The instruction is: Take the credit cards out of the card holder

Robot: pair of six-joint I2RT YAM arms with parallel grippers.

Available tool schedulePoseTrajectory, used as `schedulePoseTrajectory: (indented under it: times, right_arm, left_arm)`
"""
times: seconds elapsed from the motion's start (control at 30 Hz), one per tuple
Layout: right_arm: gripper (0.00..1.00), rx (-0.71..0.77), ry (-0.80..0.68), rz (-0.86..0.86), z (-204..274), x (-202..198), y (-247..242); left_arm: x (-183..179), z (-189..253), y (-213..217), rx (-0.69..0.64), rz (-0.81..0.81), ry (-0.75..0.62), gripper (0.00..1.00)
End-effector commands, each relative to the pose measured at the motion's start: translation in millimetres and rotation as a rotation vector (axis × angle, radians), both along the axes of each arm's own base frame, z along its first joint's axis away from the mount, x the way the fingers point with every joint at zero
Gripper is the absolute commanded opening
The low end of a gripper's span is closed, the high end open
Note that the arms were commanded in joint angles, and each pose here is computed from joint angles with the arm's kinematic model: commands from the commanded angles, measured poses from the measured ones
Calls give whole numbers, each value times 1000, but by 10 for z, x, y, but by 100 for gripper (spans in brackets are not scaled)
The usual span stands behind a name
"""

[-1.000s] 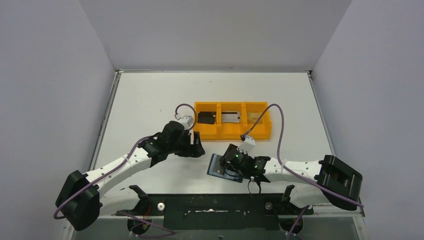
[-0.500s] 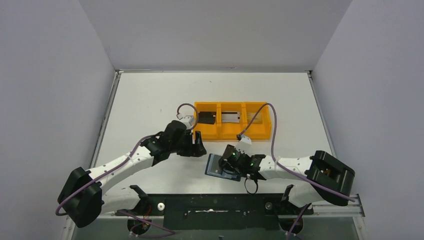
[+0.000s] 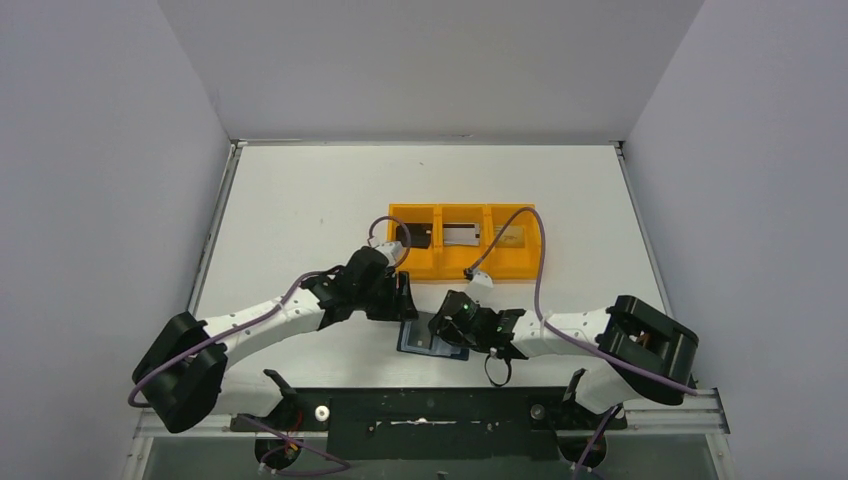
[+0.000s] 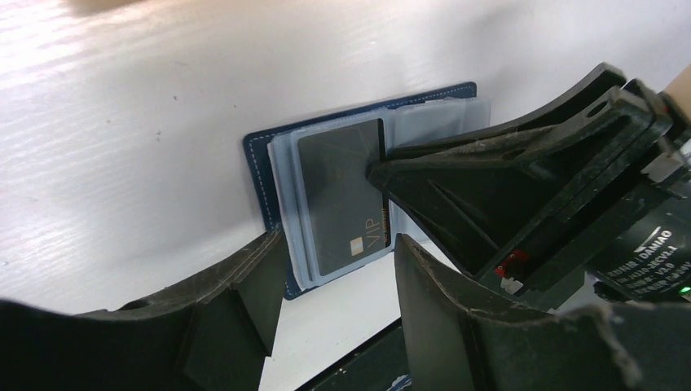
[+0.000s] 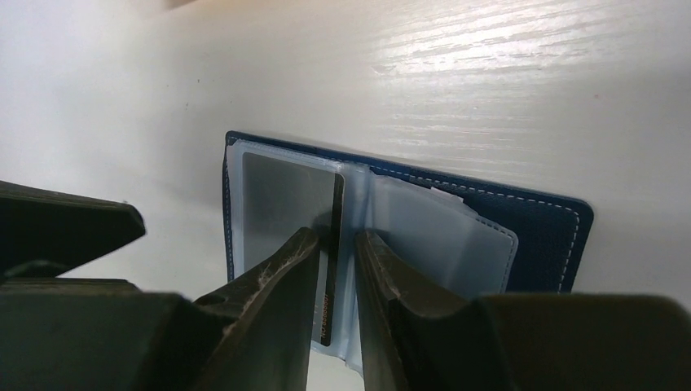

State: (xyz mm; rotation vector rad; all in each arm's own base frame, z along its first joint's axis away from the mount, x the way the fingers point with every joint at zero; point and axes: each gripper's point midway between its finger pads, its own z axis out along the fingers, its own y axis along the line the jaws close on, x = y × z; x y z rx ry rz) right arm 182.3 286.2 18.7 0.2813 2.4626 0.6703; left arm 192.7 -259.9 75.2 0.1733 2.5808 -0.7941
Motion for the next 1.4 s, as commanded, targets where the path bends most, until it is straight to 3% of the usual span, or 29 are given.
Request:
schedulePoseTrajectory:
  times: [0.0, 0.3, 0.87, 1.23, 1.37]
  right_arm:
    - [25, -39, 47, 32, -182, -102, -67]
    - [23, 51, 26, 19, -79, -82, -12]
    - [23, 141, 35, 44, 0, -112, 119]
    - [1, 253, -6, 45, 180, -125, 119]
    - [0, 306, -24, 46, 272, -120, 116]
  left_arm:
    - [69, 125, -228, -55, -33, -29, 48]
    - [31, -36, -391, -50, -77, -11, 39]
    - [-280, -645, -73, 90, -48, 119, 28]
    - [-284, -704, 77, 162, -17, 116, 21]
    - [-275, -717, 97, 177, -10, 119, 19]
